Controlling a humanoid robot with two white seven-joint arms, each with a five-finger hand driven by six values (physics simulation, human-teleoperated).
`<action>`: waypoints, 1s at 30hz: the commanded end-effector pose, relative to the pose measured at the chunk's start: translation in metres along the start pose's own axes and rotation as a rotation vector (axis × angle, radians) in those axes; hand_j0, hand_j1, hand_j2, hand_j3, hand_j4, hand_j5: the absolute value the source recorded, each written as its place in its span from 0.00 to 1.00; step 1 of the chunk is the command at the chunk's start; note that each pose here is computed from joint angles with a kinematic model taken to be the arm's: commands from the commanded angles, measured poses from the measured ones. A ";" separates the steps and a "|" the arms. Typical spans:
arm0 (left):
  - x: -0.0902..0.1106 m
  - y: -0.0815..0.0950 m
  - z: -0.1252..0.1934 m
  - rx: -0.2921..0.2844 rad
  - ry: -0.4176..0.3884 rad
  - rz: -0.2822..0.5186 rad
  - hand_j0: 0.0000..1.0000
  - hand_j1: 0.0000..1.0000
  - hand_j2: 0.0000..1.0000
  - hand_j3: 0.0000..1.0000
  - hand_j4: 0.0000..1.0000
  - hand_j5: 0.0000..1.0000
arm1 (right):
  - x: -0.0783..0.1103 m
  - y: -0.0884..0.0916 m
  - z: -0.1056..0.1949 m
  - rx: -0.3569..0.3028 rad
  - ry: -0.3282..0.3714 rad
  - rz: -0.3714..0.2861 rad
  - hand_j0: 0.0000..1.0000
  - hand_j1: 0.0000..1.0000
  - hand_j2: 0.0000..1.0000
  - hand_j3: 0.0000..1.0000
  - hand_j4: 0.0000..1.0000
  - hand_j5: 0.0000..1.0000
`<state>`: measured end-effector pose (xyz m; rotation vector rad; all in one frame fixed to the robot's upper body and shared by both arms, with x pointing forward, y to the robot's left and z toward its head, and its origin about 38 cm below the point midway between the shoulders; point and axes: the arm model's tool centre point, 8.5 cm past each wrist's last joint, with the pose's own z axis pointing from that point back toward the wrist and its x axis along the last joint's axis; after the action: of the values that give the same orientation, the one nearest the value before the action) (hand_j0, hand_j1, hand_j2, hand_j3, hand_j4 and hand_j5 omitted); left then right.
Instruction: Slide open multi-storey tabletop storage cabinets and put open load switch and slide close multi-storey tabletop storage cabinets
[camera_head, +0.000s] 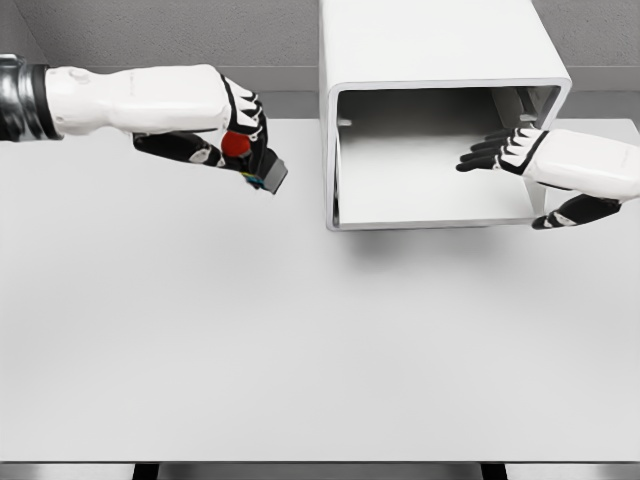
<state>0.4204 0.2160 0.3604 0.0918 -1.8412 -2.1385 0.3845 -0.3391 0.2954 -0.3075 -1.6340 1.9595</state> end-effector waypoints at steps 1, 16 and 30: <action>0.000 0.002 -0.001 0.009 -0.002 0.007 0.38 0.38 0.38 0.38 0.38 0.38 | 0.000 -0.001 0.002 -0.004 0.003 -0.003 1.00 1.00 1.00 1.00 1.00 1.00; -0.005 0.014 -0.050 0.017 -0.066 -0.009 0.38 0.38 0.38 0.38 0.38 0.38 | 0.006 0.000 -0.002 -0.005 -0.020 -0.009 1.00 1.00 1.00 1.00 1.00 1.00; -0.003 0.016 -0.065 0.009 -0.089 -0.012 0.38 0.38 0.38 0.38 0.38 0.38 | 0.008 0.004 -0.007 0.000 -0.034 -0.018 1.00 1.00 1.00 1.00 1.00 1.00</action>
<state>0.4428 0.1536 0.3637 0.0157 -1.9010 -2.1834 0.3804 -0.3282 0.2901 -0.2599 -1.6503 1.9693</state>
